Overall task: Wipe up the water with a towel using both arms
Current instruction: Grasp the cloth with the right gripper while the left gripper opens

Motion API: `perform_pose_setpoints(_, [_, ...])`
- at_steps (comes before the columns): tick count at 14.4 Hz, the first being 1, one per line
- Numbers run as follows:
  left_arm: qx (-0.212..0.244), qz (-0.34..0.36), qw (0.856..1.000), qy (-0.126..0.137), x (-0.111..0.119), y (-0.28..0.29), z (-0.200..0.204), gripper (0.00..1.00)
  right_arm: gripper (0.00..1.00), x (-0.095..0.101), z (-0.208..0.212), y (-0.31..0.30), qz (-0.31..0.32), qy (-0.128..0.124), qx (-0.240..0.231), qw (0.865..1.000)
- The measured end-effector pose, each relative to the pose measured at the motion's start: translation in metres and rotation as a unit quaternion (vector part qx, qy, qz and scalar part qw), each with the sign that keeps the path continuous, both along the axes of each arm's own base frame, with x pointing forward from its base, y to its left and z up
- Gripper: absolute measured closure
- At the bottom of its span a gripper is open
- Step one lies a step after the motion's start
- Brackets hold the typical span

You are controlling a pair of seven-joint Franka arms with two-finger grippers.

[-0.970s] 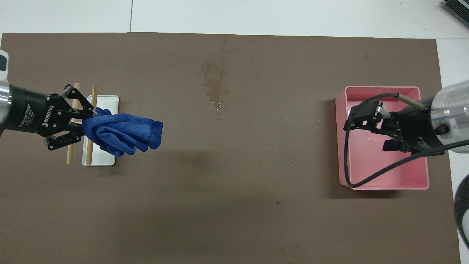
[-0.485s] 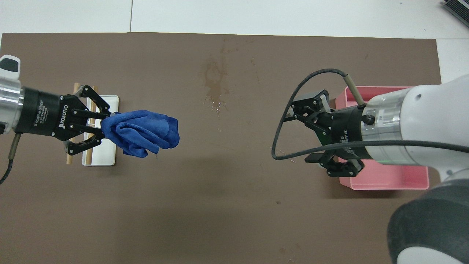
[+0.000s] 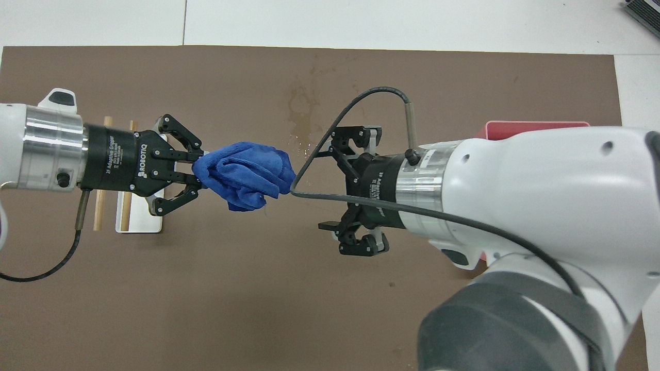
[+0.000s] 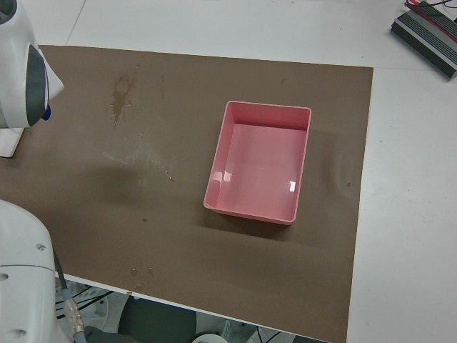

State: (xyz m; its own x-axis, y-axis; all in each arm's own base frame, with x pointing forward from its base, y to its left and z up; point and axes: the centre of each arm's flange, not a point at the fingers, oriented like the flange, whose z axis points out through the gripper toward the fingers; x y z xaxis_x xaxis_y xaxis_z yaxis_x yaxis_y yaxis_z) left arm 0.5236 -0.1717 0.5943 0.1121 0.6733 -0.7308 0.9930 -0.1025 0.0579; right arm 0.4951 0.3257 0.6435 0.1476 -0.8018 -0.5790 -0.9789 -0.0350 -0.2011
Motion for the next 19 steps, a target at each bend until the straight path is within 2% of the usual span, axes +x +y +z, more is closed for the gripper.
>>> perform_pose_setpoints(3, [-0.008,0.002,1.0,0.01,-0.006,-0.017,0.005,0.8,0.01,-0.007,-0.012,0.038,-0.034,0.021,0.02,0.999])
perform_pose_setpoints(9, [-0.012,-0.002,1.0,0.006,-0.022,-0.028,0.022,0.8,0.01,-0.006,-0.027,0.058,-0.042,0.026,0.025,0.998])
perform_pose_setpoints(14, [-0.012,-0.004,1.0,0.005,-0.025,-0.028,0.023,0.8,0.02,0.009,-0.035,0.049,-0.071,0.007,0.037,0.997])
perform_pose_setpoints(18, [-0.012,-0.005,1.0,0.004,-0.026,-0.028,0.025,0.8,0.03,0.011,-0.046,0.053,-0.074,0.007,0.036,0.997])
perform_pose_setpoints(19, [-0.012,-0.005,1.0,0.004,-0.026,-0.028,0.025,0.8,0.11,0.01,-0.046,0.053,-0.073,0.007,0.036,0.997])
